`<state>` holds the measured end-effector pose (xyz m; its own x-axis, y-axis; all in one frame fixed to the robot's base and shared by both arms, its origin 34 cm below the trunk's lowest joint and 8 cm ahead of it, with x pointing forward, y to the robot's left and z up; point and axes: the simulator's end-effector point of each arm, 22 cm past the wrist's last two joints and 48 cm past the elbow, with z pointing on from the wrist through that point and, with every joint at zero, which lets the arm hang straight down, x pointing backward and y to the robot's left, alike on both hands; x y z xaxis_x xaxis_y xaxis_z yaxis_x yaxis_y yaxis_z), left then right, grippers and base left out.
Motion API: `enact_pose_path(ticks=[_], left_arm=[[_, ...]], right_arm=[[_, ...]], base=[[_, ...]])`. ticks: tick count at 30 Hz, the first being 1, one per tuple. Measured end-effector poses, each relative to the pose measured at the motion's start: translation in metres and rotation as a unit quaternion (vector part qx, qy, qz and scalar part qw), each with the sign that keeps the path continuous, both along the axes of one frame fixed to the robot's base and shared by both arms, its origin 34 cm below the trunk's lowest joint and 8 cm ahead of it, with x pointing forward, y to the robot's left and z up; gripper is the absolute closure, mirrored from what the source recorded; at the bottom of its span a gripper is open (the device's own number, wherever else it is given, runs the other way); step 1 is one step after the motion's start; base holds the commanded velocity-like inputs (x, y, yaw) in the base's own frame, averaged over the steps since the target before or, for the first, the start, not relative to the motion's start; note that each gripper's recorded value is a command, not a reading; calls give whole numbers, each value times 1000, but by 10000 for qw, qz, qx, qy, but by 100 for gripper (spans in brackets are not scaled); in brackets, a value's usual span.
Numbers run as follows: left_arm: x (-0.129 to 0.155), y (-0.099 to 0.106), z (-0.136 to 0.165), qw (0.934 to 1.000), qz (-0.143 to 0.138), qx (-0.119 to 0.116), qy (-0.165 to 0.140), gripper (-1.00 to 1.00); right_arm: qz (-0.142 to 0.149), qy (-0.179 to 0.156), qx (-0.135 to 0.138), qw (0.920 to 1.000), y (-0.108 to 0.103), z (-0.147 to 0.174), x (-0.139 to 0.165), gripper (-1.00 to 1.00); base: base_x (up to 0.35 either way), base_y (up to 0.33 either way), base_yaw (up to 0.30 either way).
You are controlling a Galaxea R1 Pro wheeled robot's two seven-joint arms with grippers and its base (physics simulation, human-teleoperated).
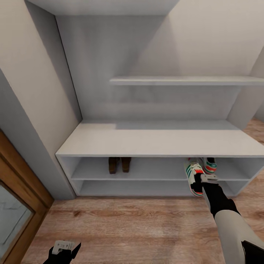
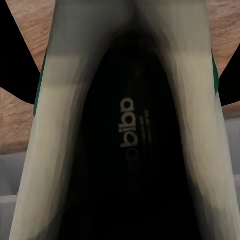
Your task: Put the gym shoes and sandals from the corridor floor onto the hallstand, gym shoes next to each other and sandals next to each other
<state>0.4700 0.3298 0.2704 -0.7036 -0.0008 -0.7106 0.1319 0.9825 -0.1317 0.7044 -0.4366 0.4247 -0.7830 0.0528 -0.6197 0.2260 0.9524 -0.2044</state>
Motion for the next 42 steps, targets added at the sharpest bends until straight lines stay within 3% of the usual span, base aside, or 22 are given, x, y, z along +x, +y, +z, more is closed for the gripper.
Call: enact_pose_path(ticks=[7,17,42], left_arm=[[-7,0,-20,10000,-4,-2,56,-100],[-10,-1,-23,10000,-3,0,91,-100],[-10,-2,-23,10000,-4,-8,98,-100]], right_arm=[[-9,49,-5,10000,-1,-22,-6,100],[-16,83,-25,10000,-2,-25,-7,100],[-5,76,-36,10000,-2,-25,-6,100]], base=[[0,0,-14],[13,0,-35],[183,0,0]])
